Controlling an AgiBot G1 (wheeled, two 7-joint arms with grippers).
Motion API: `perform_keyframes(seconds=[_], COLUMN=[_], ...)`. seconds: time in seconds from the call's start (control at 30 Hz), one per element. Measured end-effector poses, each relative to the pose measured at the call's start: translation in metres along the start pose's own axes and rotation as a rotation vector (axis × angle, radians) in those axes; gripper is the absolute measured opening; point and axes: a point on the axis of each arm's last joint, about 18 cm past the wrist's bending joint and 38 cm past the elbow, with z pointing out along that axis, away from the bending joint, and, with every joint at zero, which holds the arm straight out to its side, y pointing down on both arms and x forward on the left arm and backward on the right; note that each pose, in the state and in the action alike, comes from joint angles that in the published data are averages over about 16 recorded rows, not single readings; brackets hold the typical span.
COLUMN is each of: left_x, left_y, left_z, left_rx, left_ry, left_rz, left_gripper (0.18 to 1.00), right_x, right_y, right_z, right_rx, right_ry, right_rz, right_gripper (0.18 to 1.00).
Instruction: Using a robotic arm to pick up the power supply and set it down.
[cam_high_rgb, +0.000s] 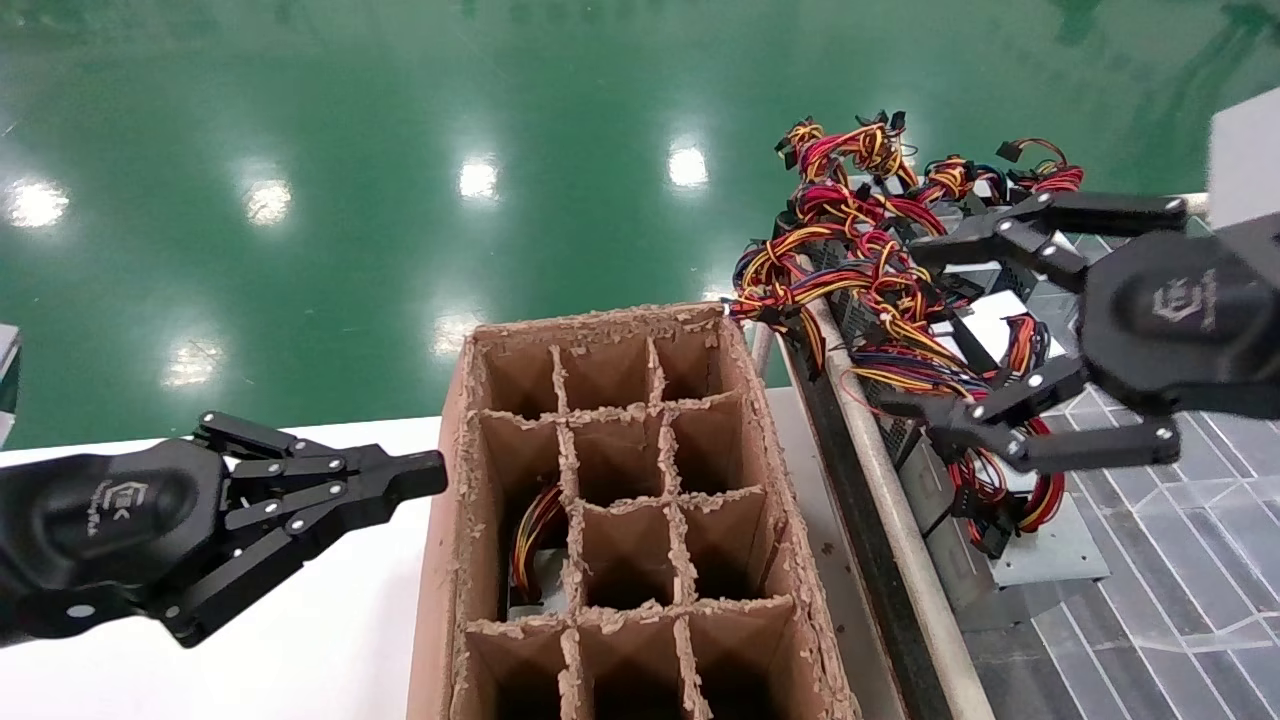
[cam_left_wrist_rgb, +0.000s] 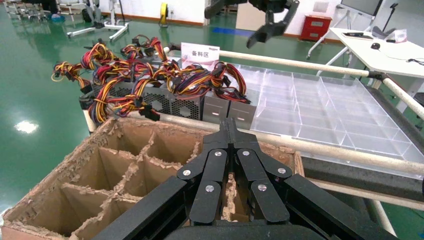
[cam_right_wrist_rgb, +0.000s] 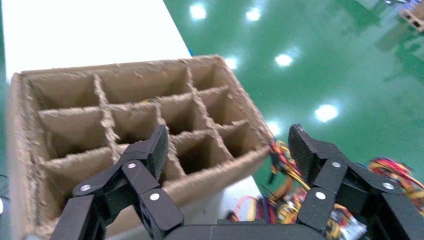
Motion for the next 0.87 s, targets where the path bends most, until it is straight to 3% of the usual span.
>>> perform_keyframes(seconds=[0.4, 0.87], left_x=[0.0, 0.0], left_y=[0.0, 0.0], left_z=[0.0, 0.0], left_rx=[0.0, 0.0], left_ry=[0.0, 0.0], left_rz=[0.0, 0.0], left_gripper=[0.243, 0.382], right_x=[-0.023, -0.046], right_y=[0.006, 0.015], right_z=[0.028, 0.047], right_rx=[0.11, 0.221], right_ry=[-0.111, -0.193], right_rz=[0.057, 0.124], right_gripper=[0.953, 0.999])
